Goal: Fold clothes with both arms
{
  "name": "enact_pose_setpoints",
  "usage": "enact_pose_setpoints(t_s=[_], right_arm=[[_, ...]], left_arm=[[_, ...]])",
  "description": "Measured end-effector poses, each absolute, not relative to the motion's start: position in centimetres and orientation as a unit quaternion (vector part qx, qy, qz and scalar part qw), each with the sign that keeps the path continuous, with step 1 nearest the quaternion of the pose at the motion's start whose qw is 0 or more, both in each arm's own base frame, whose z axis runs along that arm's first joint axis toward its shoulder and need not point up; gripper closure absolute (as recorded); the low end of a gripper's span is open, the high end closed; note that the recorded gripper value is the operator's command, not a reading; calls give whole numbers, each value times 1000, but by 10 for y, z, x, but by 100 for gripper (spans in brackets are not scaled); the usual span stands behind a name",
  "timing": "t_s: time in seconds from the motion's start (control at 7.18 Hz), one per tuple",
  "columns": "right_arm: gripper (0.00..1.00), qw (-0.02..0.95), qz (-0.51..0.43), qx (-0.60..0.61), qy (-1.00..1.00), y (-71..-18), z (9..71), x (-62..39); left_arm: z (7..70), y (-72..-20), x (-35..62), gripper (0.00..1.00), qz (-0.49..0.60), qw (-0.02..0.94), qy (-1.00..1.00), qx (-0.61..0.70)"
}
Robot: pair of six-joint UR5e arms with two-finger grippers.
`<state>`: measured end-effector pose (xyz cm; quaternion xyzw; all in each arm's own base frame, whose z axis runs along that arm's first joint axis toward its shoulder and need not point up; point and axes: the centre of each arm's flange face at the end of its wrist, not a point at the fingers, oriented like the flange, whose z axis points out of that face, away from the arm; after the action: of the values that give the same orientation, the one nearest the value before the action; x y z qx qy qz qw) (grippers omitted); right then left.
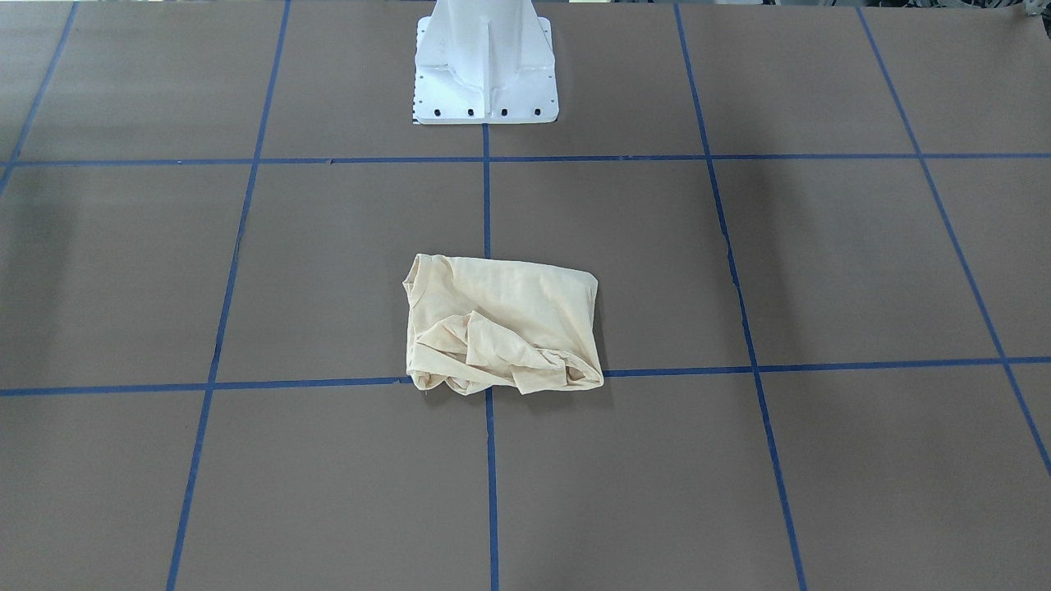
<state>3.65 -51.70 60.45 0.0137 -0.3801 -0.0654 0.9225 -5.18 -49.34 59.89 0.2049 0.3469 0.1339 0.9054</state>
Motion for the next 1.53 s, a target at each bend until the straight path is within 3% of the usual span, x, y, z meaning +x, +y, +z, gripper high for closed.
enact_pose_setpoints(t_s=[0.7,1.11,1.53], right_arm=[[0,915,-51,-25,-399,-522,600,27],[0,914,-54,-14,-402,-498,590,30],[0,919,-53,-7,-389,-492,583,32]], left_arm=[[592,-477,-49,1,87,897,398,173],[578,-411,-56,1,84,901,383,184],[574,-424,-55,1,85,903,378,188]])
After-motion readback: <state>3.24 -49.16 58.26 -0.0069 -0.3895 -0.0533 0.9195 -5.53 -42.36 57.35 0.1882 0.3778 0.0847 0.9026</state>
